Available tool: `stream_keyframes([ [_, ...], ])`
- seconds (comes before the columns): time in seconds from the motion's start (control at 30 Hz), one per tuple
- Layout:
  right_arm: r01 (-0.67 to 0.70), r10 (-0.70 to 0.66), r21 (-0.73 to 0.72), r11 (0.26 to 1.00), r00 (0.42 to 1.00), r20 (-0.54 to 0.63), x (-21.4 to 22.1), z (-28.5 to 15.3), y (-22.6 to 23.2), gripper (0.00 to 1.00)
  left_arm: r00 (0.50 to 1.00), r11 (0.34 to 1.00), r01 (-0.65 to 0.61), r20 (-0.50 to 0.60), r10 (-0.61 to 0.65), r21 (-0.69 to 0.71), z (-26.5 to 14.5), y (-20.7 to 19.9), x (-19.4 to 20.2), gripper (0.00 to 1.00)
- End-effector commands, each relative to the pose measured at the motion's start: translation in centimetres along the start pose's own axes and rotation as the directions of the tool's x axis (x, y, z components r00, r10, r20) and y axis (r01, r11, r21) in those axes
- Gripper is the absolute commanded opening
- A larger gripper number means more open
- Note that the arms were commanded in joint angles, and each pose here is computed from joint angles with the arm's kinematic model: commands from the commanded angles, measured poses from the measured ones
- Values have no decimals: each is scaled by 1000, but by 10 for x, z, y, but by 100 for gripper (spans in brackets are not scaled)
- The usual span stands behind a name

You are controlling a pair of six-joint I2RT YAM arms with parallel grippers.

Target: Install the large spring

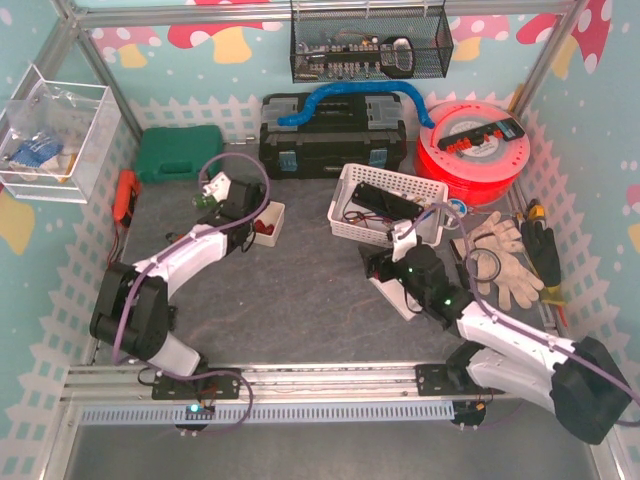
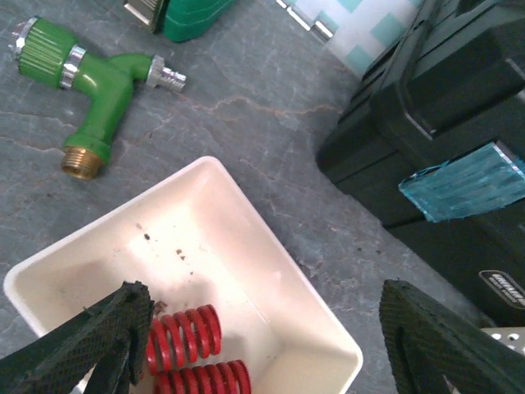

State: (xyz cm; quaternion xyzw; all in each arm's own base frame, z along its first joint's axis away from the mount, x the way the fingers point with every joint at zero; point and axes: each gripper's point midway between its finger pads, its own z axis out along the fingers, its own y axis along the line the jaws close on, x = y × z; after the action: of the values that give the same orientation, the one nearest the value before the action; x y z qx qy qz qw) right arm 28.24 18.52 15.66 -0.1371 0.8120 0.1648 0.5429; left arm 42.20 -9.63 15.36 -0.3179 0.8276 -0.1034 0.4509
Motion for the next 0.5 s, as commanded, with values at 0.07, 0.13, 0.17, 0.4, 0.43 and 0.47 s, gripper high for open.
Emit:
stream_keyframes([
  [0.07, -83, 77, 71, 994, 994, 80, -20, -27, -18, 99, 987, 988, 135, -73, -140, -80, -8, 11, 7, 66],
  [0.13, -128, 123, 49, 991, 988, 90, -22, -36, -17, 99, 986, 991, 128, -98, -131, -43, -10, -6, 2, 61],
  [0.17, -153, 149, 51, 987, 985, 85, -24, -40, -18, 99, 985, 991, 127, -114, -132, -51, -10, -10, 1, 59],
  [0.4, -171, 188, 158, 973, 976, -105, -12, -62, -29, 99, 972, 999, -21, -235, 8, -51, 4, -36, 7, 52],
  [0.43, -163, 183, 155, 974, 976, -121, -12, -64, -28, 98, 958, 994, -109, -267, 104, -3, 7, -44, 12, 53],
  [0.47, -159, 179, 151, 976, 976, -126, -14, -65, -27, 98, 939, 982, -187, -289, 189, 34, 8, -50, 15, 53],
])
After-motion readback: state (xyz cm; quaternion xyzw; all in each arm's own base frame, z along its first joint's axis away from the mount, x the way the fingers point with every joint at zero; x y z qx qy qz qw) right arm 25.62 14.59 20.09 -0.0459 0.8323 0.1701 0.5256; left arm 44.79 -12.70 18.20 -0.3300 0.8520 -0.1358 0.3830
